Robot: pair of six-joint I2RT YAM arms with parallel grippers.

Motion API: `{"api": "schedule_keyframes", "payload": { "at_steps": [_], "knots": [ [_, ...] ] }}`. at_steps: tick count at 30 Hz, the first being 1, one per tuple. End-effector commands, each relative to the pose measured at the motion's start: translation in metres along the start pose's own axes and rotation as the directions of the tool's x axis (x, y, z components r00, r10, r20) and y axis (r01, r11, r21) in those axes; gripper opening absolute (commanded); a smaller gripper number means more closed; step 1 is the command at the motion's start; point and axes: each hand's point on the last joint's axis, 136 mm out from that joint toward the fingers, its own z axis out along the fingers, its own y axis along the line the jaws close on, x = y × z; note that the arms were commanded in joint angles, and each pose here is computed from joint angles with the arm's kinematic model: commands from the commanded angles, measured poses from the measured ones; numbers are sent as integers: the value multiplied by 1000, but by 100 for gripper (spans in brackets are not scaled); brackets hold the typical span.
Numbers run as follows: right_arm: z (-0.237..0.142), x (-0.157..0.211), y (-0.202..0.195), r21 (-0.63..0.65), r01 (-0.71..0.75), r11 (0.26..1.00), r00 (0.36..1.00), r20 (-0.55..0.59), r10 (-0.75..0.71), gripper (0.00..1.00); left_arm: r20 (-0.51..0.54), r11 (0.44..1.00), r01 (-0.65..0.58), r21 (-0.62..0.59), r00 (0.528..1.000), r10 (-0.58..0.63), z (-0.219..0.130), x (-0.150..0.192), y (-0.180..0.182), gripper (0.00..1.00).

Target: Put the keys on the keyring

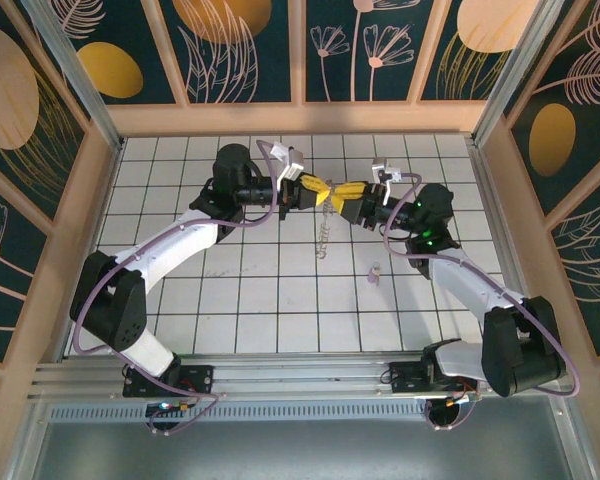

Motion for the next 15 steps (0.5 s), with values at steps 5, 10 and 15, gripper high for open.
{"api": "schedule_keyframes", "payload": {
  "at_steps": [5, 10, 15],
  "knots": [
    [6, -19, 15, -62, 93, 994, 995, 25, -92, 32, 27, 997, -57, 56, 998, 55, 4, -21, -14, 0],
    [7, -20, 16, -62, 100, 993, 995, 27, -99, 26, 18, 997, -51, 66, 999, 50, 6, -20, -15, 0],
    [7, -23, 17, -64, 115, 991, 993, 28, -113, 24, 7, 996, -42, 72, 999, 42, 7, -16, -15, 0]
  ]
}}
